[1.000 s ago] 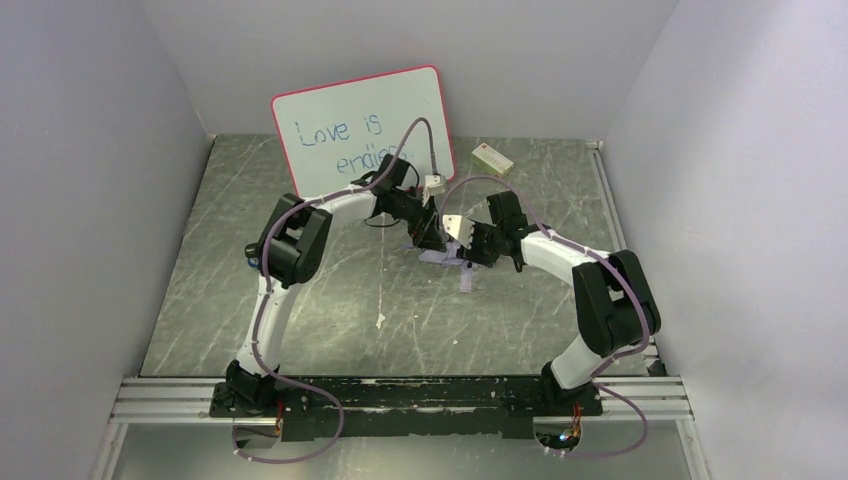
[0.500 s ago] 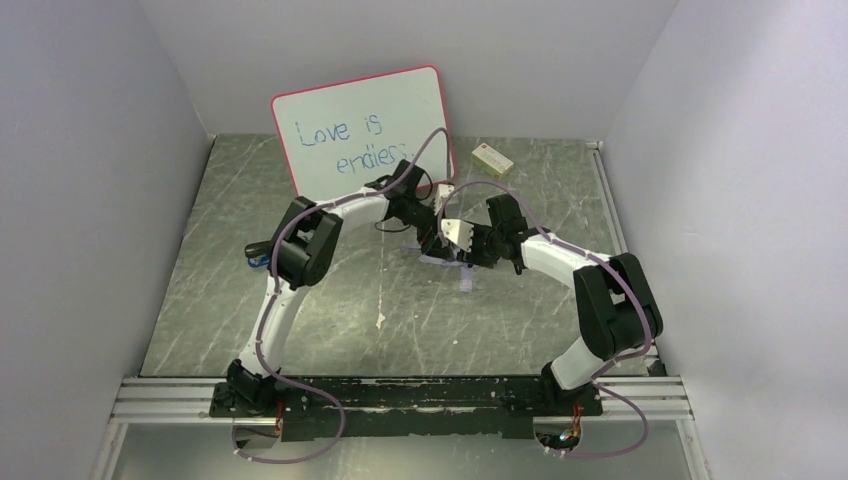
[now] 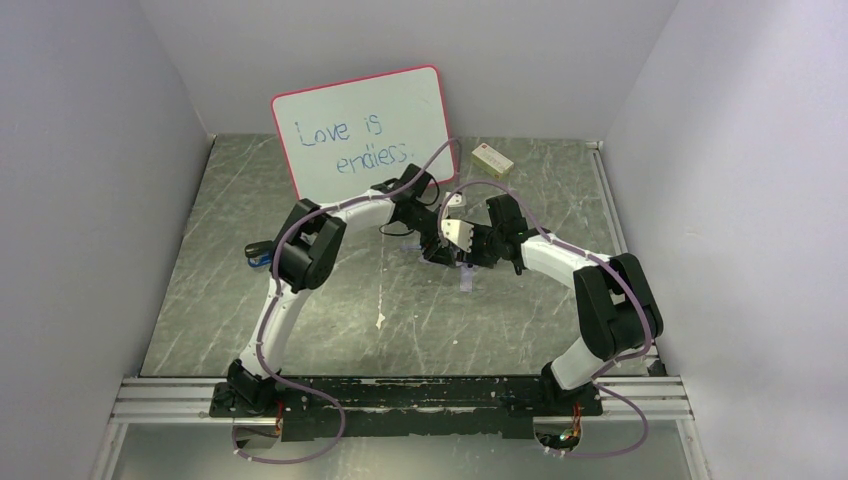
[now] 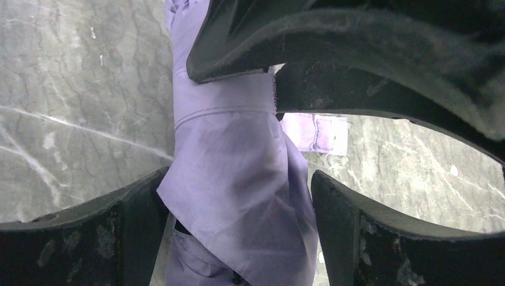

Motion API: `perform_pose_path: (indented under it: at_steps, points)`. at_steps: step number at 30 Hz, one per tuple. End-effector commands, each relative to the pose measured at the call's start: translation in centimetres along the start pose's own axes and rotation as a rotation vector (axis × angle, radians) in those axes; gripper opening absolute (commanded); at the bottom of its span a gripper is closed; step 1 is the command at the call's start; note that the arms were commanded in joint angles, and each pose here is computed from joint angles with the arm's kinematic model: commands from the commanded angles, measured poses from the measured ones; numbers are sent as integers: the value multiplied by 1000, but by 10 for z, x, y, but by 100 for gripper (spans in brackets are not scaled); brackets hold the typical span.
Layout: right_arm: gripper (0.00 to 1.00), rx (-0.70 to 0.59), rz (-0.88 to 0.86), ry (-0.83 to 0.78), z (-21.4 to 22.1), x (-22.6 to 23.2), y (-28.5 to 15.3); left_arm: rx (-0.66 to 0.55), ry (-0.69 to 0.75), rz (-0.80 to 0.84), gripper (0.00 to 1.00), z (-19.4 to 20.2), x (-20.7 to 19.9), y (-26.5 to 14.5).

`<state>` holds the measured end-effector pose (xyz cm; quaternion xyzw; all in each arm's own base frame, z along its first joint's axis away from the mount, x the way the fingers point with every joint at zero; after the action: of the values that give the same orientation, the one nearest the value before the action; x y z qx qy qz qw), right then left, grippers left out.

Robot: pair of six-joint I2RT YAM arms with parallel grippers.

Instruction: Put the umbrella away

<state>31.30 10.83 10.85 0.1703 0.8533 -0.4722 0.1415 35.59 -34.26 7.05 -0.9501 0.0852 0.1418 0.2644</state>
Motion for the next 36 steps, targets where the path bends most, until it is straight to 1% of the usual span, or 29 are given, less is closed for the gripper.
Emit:
perform_pose_path:
  at_steps: [1,7,9,12,14,19,23,24,26,28,30,33,34,35,36]
  points:
    - [17,74,-55,9,15,17,6,225,-104,-90,90,41,-8,-4]
    - [17,59,-49,12,15,18,7,282,-127,-144,89,51,-4,-3]
    - [17,56,-45,10,15,18,7,290,-142,-161,85,56,-2,-2]
    - [16,48,-43,6,15,18,7,295,-170,-135,76,62,-3,0]
    - [16,45,-44,5,14,18,7,304,-180,-115,73,67,-5,2]
    - [16,43,-48,5,14,18,8,355,-198,-137,77,79,-10,-3]
    - [16,46,-50,6,14,18,8,344,-194,-87,79,80,-19,-6]
    - [16,45,-49,5,14,18,8,344,-195,-73,77,81,-22,-7]
    - [16,46,-47,7,15,18,8,338,-196,-47,69,82,-25,-8]
    - [16,46,-44,4,14,18,7,336,-201,-34,64,83,-27,-8]
    - [16,47,-41,4,15,18,7,345,-212,-41,64,85,-25,-7]
    - [16,41,-42,6,14,18,7,358,-243,-66,67,88,-21,-4]
    - [16,39,-41,6,14,18,7,362,-255,-70,66,89,-19,-2]
    - [16,38,-40,5,13,18,7,368,-268,-72,63,91,-17,-1]
    - [16,38,-42,5,13,18,7,373,-277,-74,55,92,-15,0]
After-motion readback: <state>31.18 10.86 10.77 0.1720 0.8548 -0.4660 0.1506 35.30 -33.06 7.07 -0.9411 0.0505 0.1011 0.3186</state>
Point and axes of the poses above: each gripper's point midway between its finger pads, its own y axis out along the fingers, its own x axis along the line the jaws close on, z = x × y, the point moved 9 cm from there along -y, back along the fingers, and after that the axes turned 2 degrees about y, right-handed, at the moved point
